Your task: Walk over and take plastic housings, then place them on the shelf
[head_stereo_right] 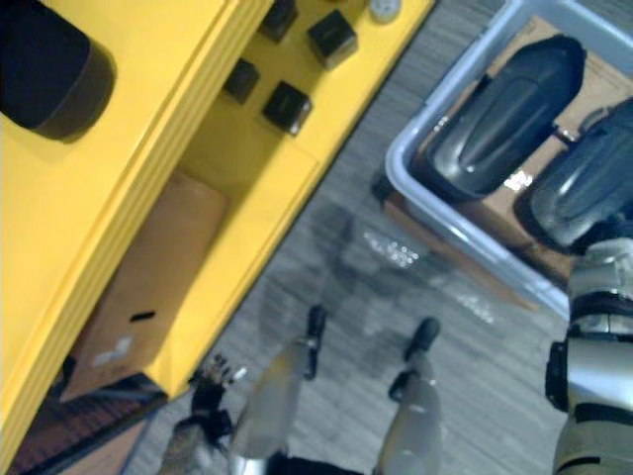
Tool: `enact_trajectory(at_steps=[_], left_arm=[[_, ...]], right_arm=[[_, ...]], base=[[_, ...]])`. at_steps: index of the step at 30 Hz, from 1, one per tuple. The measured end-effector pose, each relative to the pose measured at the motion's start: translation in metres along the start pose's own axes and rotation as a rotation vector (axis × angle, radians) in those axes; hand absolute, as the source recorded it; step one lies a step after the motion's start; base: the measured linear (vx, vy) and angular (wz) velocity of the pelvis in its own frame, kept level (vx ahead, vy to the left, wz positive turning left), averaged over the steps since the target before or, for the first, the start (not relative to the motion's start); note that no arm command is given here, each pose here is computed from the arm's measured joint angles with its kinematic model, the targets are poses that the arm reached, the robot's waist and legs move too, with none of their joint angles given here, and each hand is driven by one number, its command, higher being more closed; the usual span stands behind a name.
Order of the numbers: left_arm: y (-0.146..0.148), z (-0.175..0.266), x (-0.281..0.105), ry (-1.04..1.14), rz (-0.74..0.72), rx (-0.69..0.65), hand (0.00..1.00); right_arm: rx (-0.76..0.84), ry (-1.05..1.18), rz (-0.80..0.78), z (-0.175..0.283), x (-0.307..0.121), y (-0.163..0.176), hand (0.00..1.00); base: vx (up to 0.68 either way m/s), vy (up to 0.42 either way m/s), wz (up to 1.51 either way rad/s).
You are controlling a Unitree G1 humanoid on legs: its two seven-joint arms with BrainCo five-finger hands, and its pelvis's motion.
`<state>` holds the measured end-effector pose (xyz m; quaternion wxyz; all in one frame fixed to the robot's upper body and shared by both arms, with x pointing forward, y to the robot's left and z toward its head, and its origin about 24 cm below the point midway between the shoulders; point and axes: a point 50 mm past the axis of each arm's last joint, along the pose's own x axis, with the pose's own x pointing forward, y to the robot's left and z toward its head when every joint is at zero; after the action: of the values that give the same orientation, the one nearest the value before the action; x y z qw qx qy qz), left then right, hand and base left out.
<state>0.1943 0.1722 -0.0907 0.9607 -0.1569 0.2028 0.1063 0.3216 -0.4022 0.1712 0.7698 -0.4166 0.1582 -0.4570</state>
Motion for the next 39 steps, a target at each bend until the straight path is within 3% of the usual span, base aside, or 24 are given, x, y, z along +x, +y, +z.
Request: enact_trajectory(at_steps=[8, 13, 21, 27, 32, 39], left_arm=[[-0.012, 0.048, -0.003, -0.208, -0.034, -0.083, 0.00], [-0.019, 0.059, -0.005, -0.234, -0.052, -0.102, 0.00], [-0.021, 0.081, -0.019, -0.308, -0.071, -0.104, 0.00], [-0.041, 0.118, -0.018, -0.385, -0.210, 0.098, 0.00], [-0.059, 0.140, 0.000, -0.318, -0.326, 0.296, 0.00], [-0.065, 0.169, 0.039, -0.269, -0.295, 0.412, 0.00]], right_arm=[[0.022, -0.140, -0.044, 0.011, -0.016, 0.011, 1.00], [0.042, -0.122, -0.006, -0.002, -0.033, 0.037, 1.00], [0.080, -0.149, -0.007, -0.014, -0.056, 0.051, 1.00], [0.105, -0.216, -0.026, -0.003, -0.067, 0.052, 1.00], [0.127, -0.340, -0.038, 0.016, -0.084, 0.052, 1.00], [0.224, -0.519, -0.022, 0.044, -0.106, 0.055, 1.00]], base=[[0.05, -0.018, -0.06], [0.02, -0.004, 0.00], [0.02, -0.012, 0.01], [0.05, -0.033, -0.04], [0.05, 0.007, -0.13], [-0.04, 0.006, -0.21]])
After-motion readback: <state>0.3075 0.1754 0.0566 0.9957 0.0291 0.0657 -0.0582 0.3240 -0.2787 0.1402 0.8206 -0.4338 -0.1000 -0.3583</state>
